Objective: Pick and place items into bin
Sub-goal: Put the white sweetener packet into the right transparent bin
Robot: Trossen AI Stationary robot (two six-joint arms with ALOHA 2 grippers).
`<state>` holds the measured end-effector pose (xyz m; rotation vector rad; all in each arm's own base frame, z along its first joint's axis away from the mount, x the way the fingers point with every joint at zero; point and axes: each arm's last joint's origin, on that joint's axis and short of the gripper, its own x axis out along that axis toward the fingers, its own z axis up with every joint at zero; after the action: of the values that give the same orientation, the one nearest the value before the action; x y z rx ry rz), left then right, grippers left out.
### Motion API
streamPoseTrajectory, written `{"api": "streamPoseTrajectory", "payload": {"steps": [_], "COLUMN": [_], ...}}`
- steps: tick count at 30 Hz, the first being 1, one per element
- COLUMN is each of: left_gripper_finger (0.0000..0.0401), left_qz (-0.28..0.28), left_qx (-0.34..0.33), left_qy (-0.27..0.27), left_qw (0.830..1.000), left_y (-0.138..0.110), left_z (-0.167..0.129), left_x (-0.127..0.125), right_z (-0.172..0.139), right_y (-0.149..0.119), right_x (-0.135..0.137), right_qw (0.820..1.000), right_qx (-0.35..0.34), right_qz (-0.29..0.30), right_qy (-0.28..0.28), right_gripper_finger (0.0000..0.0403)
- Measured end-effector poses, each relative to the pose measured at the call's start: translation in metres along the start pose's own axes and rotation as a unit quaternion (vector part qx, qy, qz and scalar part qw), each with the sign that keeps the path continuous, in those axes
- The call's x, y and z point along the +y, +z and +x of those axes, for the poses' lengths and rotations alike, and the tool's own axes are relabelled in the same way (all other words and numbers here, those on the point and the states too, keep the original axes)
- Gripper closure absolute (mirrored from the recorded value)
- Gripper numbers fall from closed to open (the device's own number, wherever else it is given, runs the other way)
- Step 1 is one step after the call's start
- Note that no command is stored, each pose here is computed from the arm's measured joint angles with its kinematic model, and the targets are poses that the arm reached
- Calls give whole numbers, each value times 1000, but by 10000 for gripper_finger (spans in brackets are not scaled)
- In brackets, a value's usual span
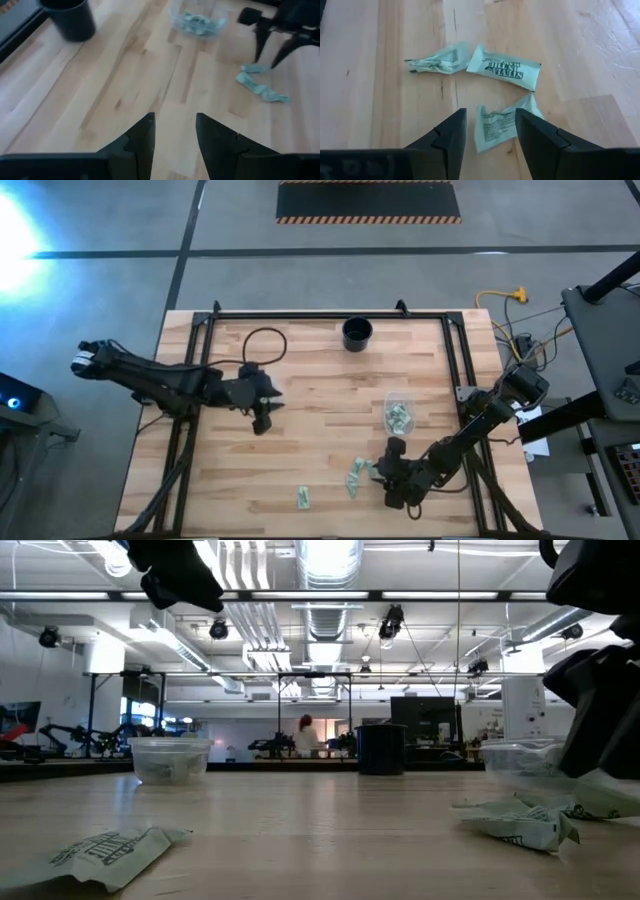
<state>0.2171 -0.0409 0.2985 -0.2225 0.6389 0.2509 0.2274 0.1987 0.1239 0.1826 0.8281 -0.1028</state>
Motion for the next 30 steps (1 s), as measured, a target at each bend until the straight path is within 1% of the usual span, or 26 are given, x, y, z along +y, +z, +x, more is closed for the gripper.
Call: {"api": "streamPoseTrajectory", "payload": {"steps": [3,10,16,20,24,26,30], "left_gripper_finger": [276,276,276,276,276,276,276], "left_qz": [9,11,9,9,-3,0,21], "left_qx": [-3,2,-8,-8,-8,-5,31], "left_qy": [-10,-14,-22,-24,-32,-62,-117], "left_qw": [1000,1000,1000,1000,999,998,992], "left_y": [-1,-4,-3,-3,-3,-3,-11], "left_z": [0,3,4,4,3,2,3], "left_x": [-5,-8,-12,-13,-14,-19,-31], "right_z": [0,2,11,15,15,14,13], "right_y": [0,-1,-7,-10,-12,-12,-12], "right_x": [0,0,2,0,-4,-4,-5], "right_qw": [1000,1000,1000,1000,998,998,998], "right_qx": [2,5,15,22,20,18,17], "right_qz": [-7,-14,-11,20,46,47,44], "right_qy": [2,1,4,-9,-36,-40,-45], "right_gripper_finger": [242,236,236,240,263,281,330]}}
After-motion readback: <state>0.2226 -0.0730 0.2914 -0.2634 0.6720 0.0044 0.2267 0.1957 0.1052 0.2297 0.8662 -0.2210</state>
